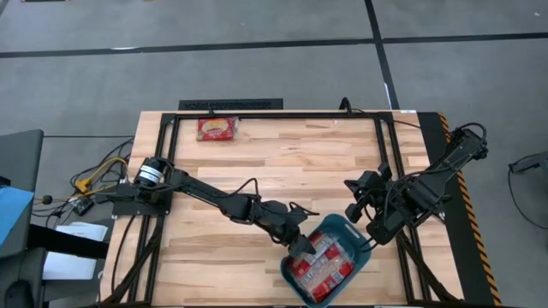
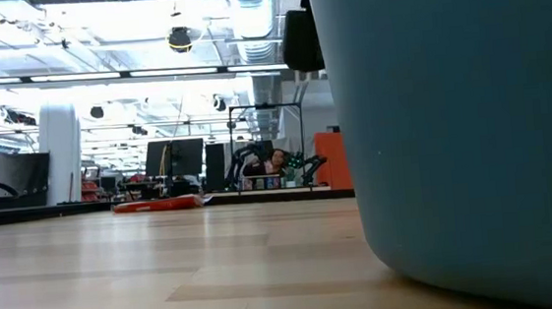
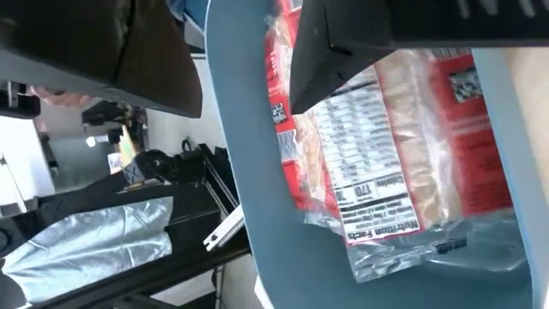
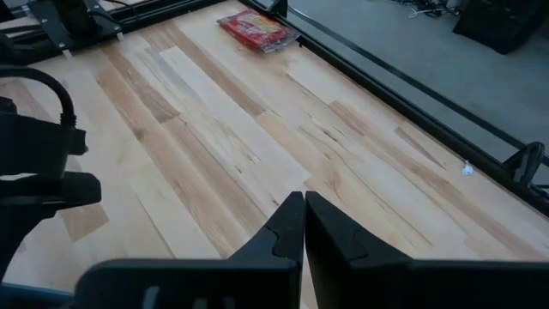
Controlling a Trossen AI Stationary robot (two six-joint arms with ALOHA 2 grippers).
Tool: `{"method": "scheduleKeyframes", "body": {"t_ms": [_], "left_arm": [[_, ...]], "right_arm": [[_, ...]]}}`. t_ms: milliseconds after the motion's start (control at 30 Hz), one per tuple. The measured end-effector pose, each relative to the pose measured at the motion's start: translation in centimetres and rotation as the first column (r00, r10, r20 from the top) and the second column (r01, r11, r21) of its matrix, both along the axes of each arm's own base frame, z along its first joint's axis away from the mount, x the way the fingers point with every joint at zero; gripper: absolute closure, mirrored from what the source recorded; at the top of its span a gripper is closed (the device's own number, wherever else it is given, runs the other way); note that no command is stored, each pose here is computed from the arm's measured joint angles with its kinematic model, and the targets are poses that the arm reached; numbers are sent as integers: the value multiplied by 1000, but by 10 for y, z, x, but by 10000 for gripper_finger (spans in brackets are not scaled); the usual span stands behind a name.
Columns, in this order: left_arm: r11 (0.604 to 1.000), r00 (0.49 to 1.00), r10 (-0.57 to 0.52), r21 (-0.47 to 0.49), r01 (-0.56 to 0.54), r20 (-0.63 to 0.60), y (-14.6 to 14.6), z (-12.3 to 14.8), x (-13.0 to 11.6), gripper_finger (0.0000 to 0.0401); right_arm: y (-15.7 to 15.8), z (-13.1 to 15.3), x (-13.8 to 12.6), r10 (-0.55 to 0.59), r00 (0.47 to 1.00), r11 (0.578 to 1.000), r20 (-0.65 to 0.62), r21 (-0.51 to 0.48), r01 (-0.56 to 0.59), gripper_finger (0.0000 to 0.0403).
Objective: Sort popcorn bags into baskets
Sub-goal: Put the popcorn bag into the blue container
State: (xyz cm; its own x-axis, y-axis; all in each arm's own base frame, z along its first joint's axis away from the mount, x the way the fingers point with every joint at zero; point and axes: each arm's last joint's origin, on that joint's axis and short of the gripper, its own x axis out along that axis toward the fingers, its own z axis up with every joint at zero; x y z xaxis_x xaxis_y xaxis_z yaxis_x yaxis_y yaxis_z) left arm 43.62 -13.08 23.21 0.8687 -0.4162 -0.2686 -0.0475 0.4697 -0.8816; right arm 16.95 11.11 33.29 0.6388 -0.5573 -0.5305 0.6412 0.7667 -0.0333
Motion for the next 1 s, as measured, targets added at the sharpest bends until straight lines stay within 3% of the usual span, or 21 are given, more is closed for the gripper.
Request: {"method": "scheduleKeyframes", "body": {"t_ms": [167,300,533,633,733,800,833,933,967,1000], "left_arm": [[998,1000,-21,61,20,15,0,-1,0,228],[992,996,-78,98,83,-48,8,-8,-1,237],[966,960,-219,101,239,-173,47,-4,-9,274],[952,947,-193,185,245,-258,75,11,-26,293],[916,928,-84,339,216,-364,106,28,-52,305],[850,891,72,495,181,-448,126,40,-75,308],[795,867,182,588,148,-464,136,48,-87,309],[541,738,526,836,92,-422,166,67,-124,308],[478,703,599,876,71,-384,178,71,-134,307],[451,680,635,891,58,-366,191,72,-144,308]], "right_arm": [[0,0,0,-1,1000,1000,0,0,1,364],[1,-1,1,-1,1000,1000,1,1,1,363],[5,-8,8,-2,999,1000,-44,-8,2,363],[8,-12,11,-3,998,1000,-64,-19,1,363],[11,-17,15,-4,996,999,-88,-39,1,363],[12,-20,17,-10,995,999,-104,-54,4,363],[12,-22,19,-16,993,998,-114,-63,9,363],[11,-27,26,-40,990,996,-132,-83,29,363],[10,-29,28,-50,989,995,-138,-88,38,363],[9,-31,30,-59,988,995,-146,-94,45,363]]}}
